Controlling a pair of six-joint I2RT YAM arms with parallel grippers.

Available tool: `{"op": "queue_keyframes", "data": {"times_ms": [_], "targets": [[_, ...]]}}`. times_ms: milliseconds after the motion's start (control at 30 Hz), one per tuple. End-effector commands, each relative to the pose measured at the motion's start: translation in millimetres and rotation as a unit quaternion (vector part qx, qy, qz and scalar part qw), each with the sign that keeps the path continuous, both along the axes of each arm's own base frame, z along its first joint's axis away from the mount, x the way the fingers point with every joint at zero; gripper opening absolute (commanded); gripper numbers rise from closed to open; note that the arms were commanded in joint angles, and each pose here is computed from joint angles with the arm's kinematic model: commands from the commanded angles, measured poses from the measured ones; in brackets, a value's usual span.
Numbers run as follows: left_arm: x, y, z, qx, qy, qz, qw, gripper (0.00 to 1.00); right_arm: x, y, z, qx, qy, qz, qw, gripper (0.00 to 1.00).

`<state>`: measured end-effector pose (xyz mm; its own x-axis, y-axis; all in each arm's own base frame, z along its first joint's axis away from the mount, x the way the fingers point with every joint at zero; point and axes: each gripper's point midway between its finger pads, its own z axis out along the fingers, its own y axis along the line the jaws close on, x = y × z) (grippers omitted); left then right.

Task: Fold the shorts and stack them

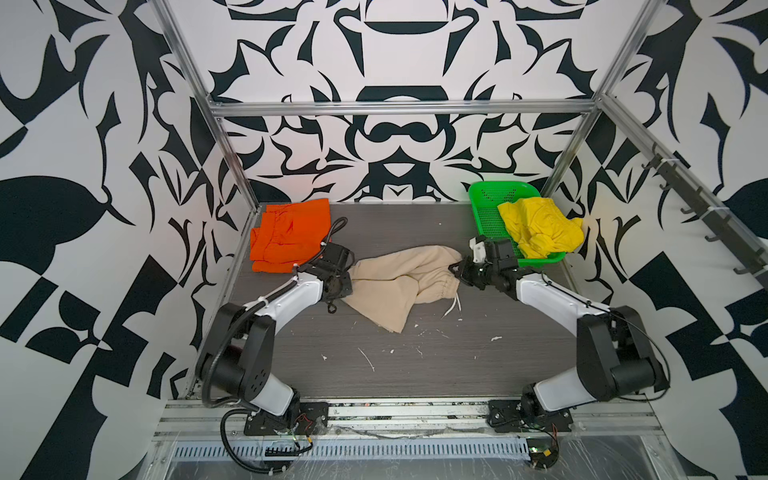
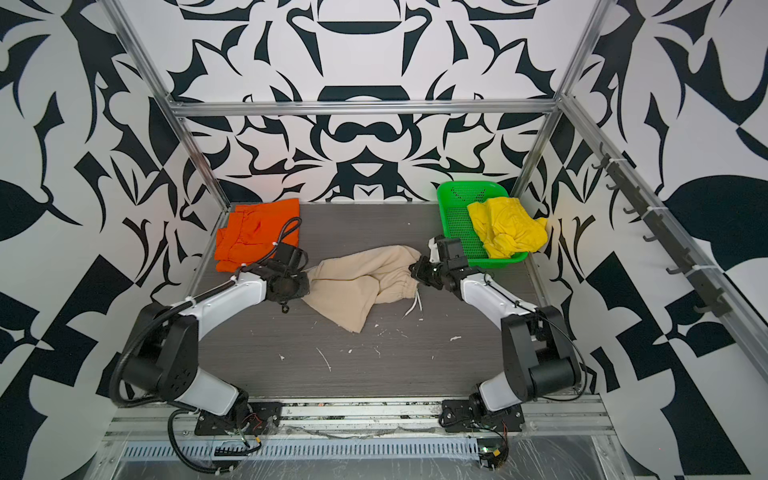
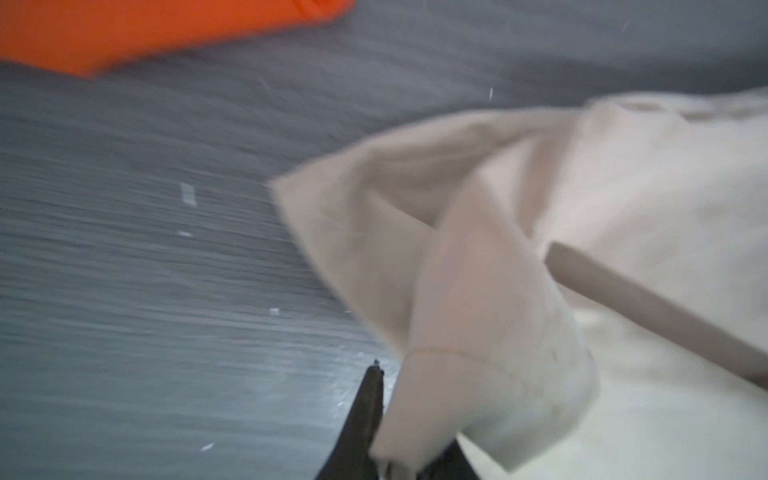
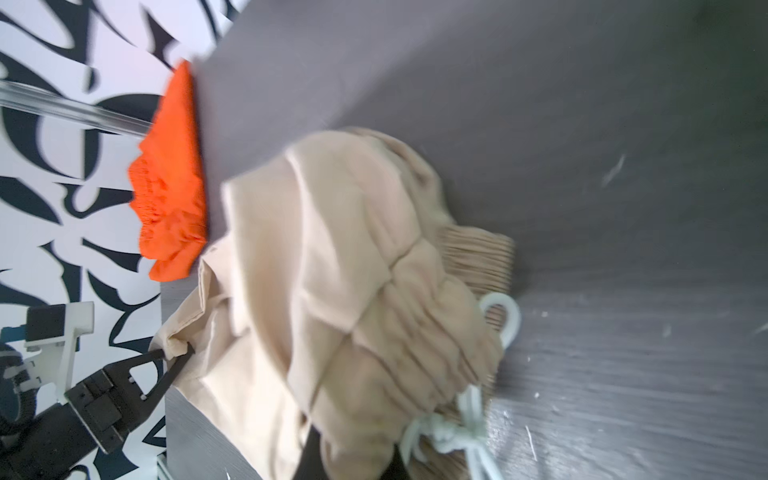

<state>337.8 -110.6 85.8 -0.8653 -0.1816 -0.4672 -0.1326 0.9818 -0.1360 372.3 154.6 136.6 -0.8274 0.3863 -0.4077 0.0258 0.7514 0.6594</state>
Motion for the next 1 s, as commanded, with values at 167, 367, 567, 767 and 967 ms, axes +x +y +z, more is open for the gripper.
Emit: {"op": "queue_keyframes", "data": {"times_ms": [167,367,567,767,967], "targets": [[9.6,37.9,114.8,-0.011,-0.125,-0.033,0.992,0.1,7.7,-24.2,131.6,-0.089,-0.187,0.05,0.977,0.0],[20.8,53.3,194.0,0.011,-0.212,-0.062,0.975,0.09,-0.8,-23.4,207.8,-0.151,-0.309,0.103,0.933,0.0],[24.1,58.9,265.5,0.048,-0.289,-0.091,0.952,0.09,-20.3,-24.4,274.5,-0.203,-0.405,0.135,0.881,0.0],[0.6,63.3,328.7,0.076,-0.358,-0.108,0.924,0.08,-74.9,-25.4,340.4,-0.212,-0.491,0.149,0.832,0.0],[-40.3,70.3,379.4,0.103,-0.421,-0.117,0.894,0.09,-132.7,-32.8,384.9,-0.213,-0.535,0.145,0.805,0.0]]}}
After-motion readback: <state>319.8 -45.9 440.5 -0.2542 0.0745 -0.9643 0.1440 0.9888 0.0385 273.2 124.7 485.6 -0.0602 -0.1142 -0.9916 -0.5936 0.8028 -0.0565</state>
